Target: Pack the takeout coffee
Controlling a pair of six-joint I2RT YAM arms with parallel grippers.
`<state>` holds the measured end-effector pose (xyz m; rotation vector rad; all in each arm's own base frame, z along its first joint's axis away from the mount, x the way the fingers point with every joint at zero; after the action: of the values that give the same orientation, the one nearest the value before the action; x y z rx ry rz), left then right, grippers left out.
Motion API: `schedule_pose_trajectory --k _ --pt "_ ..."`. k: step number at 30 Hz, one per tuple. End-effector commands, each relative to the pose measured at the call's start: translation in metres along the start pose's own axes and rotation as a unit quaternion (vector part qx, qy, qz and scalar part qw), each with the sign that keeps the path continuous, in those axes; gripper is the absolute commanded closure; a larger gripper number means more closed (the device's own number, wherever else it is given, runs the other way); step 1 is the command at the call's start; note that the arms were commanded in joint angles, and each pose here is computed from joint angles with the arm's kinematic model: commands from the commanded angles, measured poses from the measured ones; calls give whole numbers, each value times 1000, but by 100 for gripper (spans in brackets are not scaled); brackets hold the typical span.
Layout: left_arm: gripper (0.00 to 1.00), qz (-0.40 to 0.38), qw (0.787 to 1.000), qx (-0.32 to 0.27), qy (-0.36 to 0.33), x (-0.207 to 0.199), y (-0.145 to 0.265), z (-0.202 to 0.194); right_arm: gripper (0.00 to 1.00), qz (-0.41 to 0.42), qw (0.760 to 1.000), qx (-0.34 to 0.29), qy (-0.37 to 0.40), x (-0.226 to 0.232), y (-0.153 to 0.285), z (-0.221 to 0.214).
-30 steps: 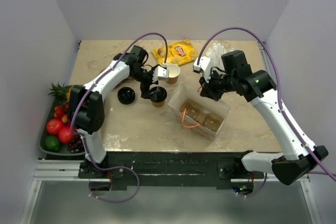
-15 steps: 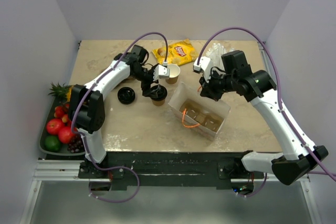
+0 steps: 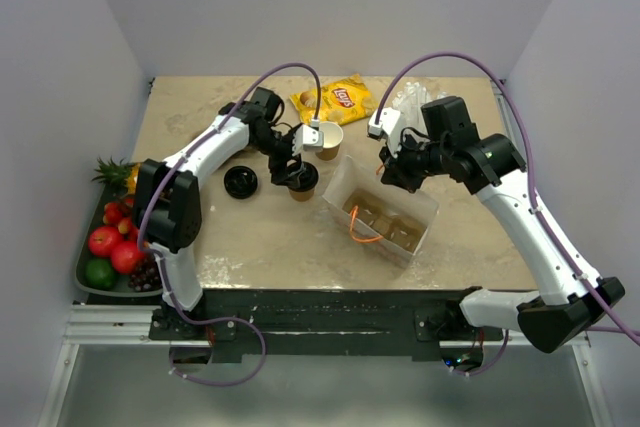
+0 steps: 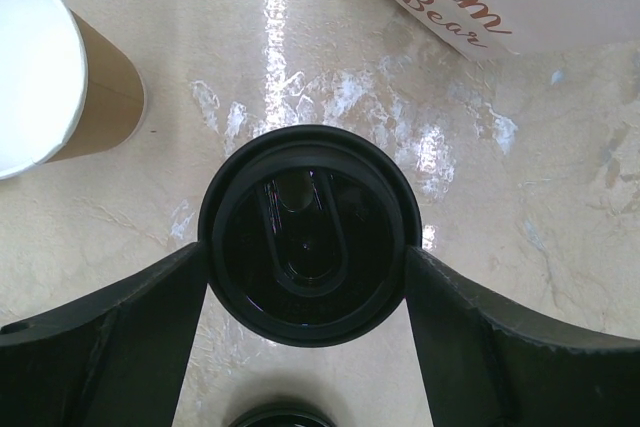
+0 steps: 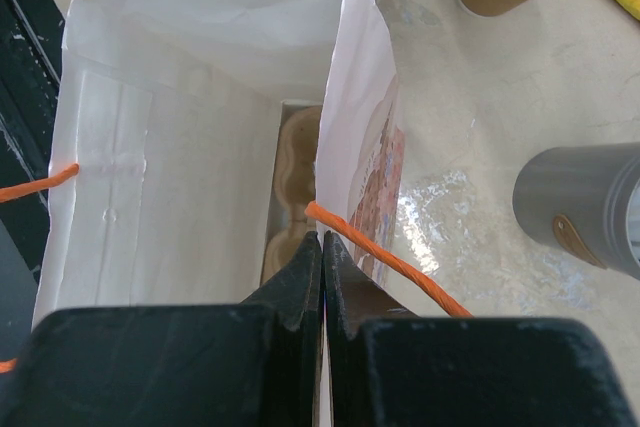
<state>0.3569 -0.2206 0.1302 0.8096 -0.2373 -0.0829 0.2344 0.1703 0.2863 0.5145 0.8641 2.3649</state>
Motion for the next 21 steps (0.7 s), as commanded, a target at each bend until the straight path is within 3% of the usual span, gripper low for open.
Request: schedule_pose_trajectory --k 1,12,21 --pt "19 -6 1000 -10 -1 -3 -6 2 100 -5 1000 -10 3 -3 1 4" --pt "40 3 1000 -17 21 -1 -2 9 100 -8 1000 -9 4 -4 0 3" --pt "47 36 999 -24 15 -9 24 30 100 -29 1000 -9 2 -11 0 5"
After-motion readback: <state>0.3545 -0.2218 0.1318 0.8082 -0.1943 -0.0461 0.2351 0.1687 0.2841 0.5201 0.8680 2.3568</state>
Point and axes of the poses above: each gripper's point midway between its finger pads, its own y axis back along the fingers, its own x axis along the line the jaws close on, z = x × y, the point moved 2 cm from there along y, back along the fingers, and after that the axes turned 15 degrees about -y, right-handed, at the moved point
